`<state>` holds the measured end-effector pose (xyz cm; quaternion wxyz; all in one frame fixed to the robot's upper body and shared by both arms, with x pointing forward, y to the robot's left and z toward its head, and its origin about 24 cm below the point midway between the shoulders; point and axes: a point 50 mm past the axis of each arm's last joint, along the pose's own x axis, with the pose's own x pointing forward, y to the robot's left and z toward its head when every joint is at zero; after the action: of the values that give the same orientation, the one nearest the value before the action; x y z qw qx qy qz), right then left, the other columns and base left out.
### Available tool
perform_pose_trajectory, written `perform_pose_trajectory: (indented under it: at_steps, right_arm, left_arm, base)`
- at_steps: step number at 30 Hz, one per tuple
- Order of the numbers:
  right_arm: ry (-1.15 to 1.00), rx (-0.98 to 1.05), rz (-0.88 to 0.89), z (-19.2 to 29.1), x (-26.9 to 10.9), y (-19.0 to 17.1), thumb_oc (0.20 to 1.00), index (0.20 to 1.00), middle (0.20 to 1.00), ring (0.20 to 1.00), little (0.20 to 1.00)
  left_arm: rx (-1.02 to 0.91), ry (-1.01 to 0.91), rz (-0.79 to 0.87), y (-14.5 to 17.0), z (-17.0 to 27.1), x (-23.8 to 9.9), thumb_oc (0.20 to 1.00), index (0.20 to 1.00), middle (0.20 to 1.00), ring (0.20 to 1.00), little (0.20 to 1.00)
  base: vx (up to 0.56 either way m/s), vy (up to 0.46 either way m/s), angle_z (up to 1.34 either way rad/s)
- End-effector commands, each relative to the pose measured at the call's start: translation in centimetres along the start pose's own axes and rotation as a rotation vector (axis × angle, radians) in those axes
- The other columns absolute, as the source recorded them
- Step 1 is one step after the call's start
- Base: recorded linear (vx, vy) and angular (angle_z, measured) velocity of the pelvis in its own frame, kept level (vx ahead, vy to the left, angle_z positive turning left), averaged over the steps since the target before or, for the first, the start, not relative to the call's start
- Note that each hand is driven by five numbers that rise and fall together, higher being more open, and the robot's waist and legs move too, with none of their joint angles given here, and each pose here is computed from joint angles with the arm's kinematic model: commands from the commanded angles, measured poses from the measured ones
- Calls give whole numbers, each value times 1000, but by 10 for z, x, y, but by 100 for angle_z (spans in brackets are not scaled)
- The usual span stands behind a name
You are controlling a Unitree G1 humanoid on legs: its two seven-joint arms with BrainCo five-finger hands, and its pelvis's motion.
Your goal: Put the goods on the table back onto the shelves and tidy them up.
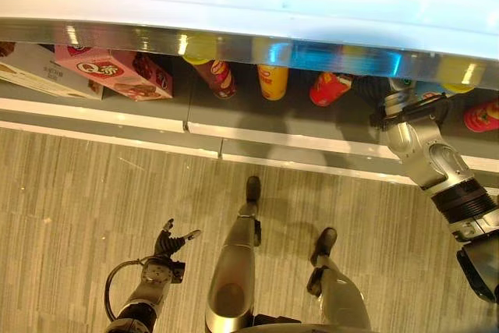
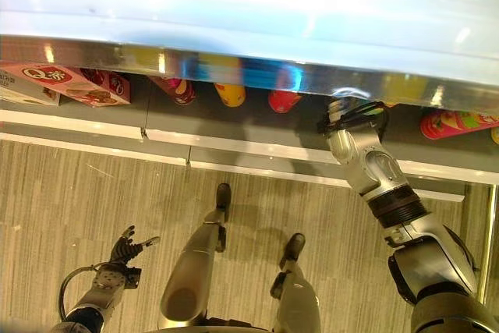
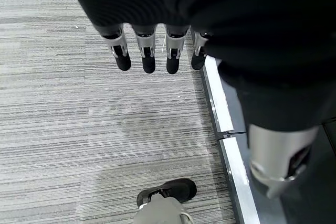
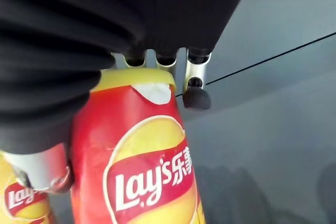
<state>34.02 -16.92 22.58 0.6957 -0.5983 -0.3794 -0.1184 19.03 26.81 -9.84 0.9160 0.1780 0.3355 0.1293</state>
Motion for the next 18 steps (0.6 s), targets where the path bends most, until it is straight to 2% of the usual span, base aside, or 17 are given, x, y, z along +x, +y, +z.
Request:
perform_pose_trajectory:
  at_steps: [1, 18]
  right_arm:
    - [-88, 3, -36, 11, 2, -9, 200, 200, 200, 200, 200]
    - [-79, -58, 49, 3, -11, 3, 200, 200, 200, 200, 200]
  left_arm:
    - [15, 2, 19, 2, 2, 2, 1000, 1000, 1000, 1000, 1000]
    - [18, 18, 13, -1, -2, 1, 1000, 1000, 1000, 1000, 1000]
  base:
    - [0, 0, 0]
    - [0, 0, 0]
